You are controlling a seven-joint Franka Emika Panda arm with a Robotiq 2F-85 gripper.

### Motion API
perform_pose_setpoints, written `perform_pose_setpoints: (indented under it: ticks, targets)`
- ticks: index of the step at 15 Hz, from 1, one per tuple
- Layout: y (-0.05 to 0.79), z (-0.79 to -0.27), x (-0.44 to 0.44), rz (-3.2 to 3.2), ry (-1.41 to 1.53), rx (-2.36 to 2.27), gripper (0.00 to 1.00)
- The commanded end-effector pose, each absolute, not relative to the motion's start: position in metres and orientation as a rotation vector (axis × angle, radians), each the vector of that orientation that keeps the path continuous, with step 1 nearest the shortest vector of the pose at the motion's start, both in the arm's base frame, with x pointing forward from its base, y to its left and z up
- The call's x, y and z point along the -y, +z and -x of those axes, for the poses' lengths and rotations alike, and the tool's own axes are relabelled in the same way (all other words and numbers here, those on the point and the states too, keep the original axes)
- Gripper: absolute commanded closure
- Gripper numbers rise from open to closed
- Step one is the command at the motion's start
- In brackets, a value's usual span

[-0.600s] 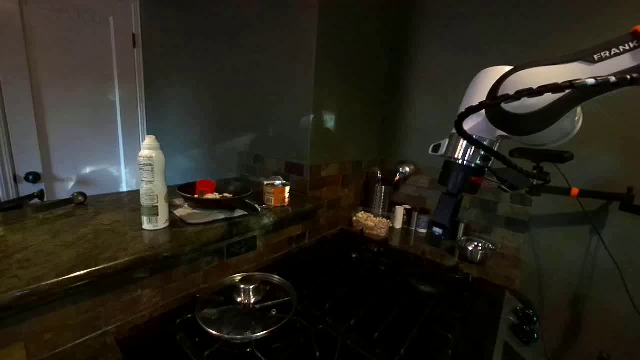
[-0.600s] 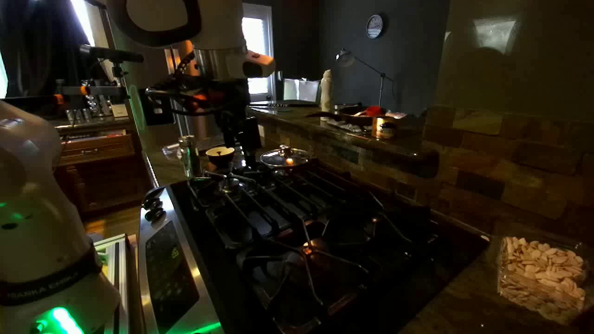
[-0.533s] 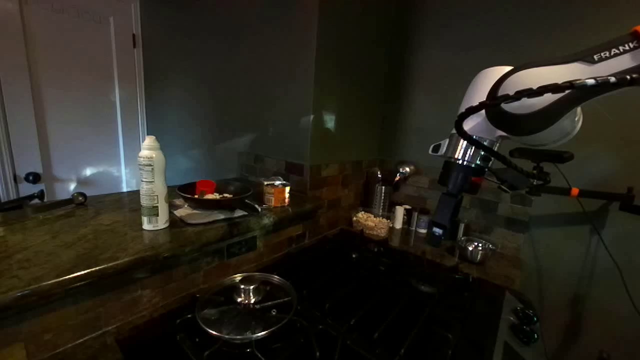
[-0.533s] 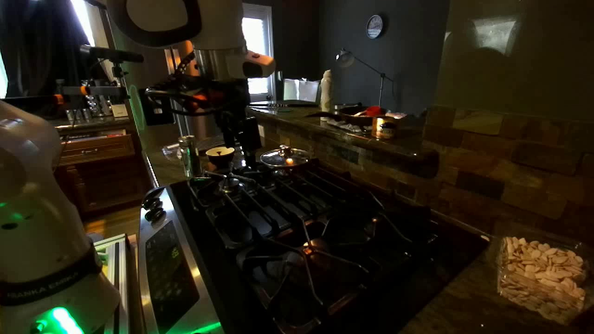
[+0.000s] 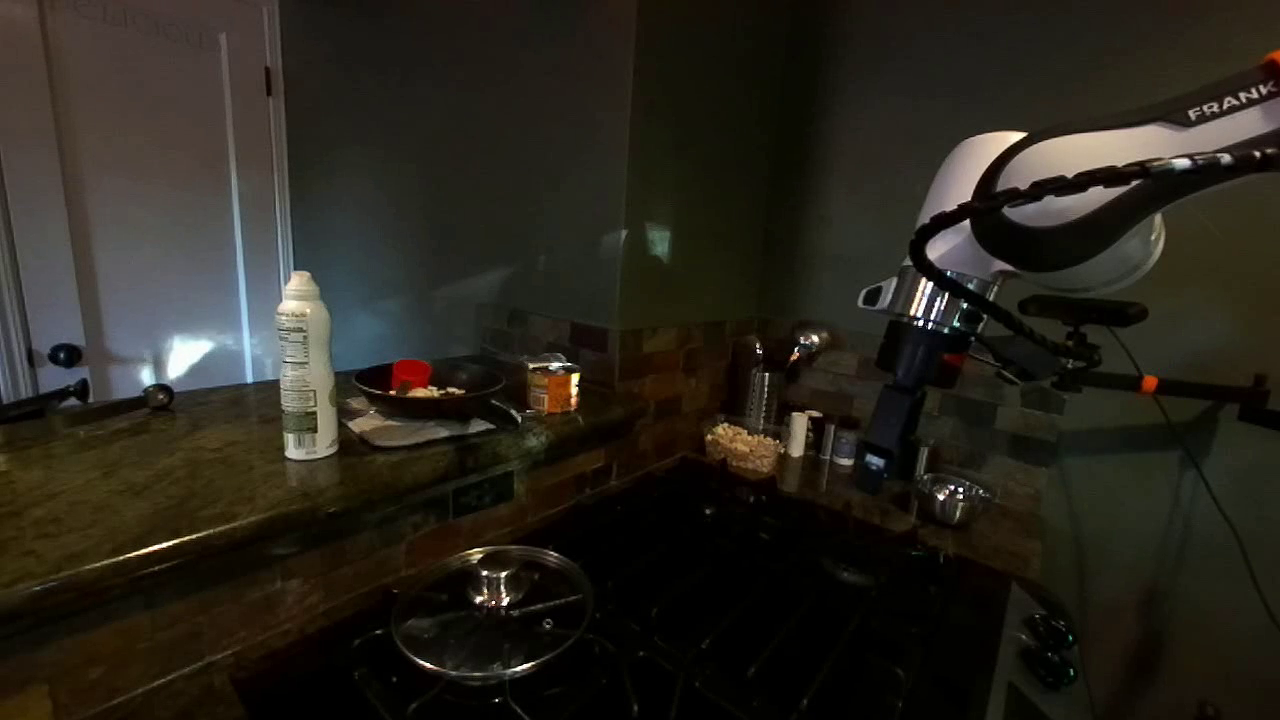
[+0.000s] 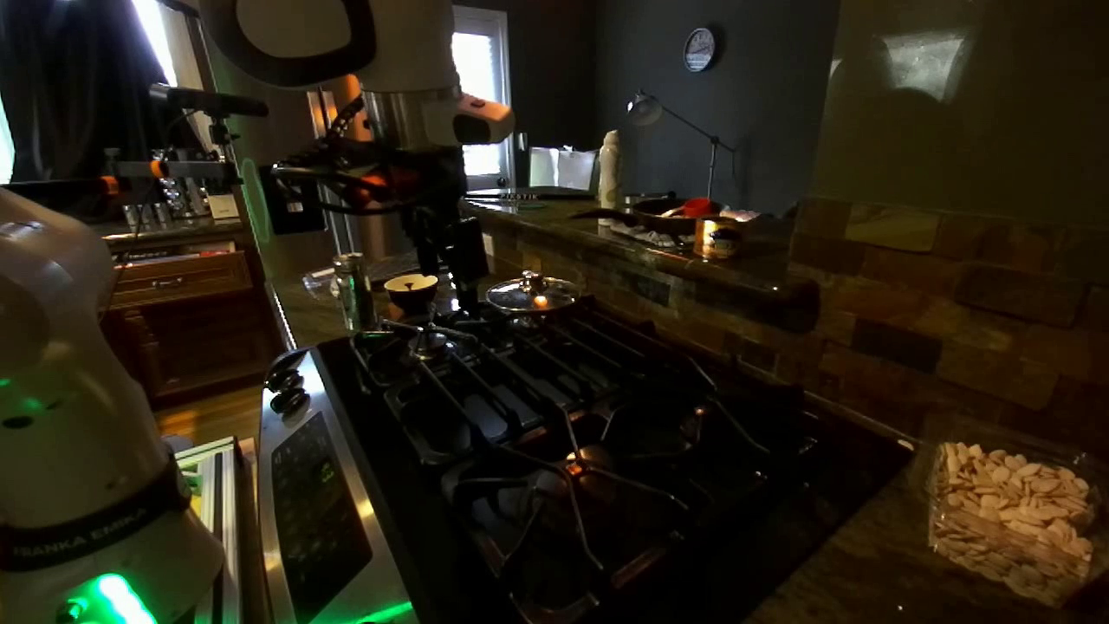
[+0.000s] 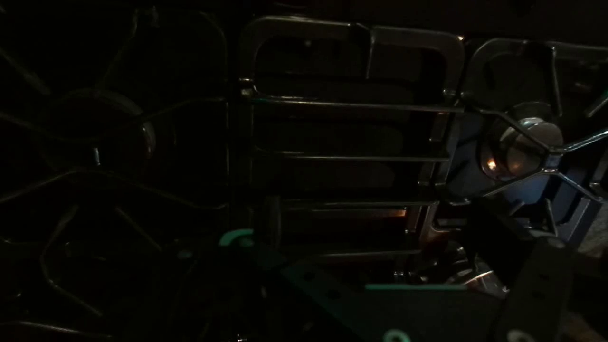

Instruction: Move the orange block to the bowl

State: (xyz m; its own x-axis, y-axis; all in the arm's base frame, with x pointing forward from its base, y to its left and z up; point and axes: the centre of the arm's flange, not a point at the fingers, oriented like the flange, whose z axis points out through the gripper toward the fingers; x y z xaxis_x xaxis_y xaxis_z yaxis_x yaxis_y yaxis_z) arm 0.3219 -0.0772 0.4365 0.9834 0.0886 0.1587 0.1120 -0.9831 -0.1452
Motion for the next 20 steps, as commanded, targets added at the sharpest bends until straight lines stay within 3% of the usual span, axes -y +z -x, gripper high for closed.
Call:
perform_pose_setpoints:
  ticks: [1, 8, 15, 16, 20]
  targets:
    - [0.456, -0.351, 0.076, 2.997, -0.38, 0.247, 0.0]
    - [0.549, -0.478, 0.013, 3.027, -0.649, 0.649, 0.0]
    - [0.583, -0.608, -0.033, 2.926, -0.749, 0.685, 0.0]
    - [0.569, -0.555, -0.023, 2.98, -0.739, 0.638, 0.0]
    - [0.569, -0.591, -0.037, 2.946, -0.759, 0.669, 0.0]
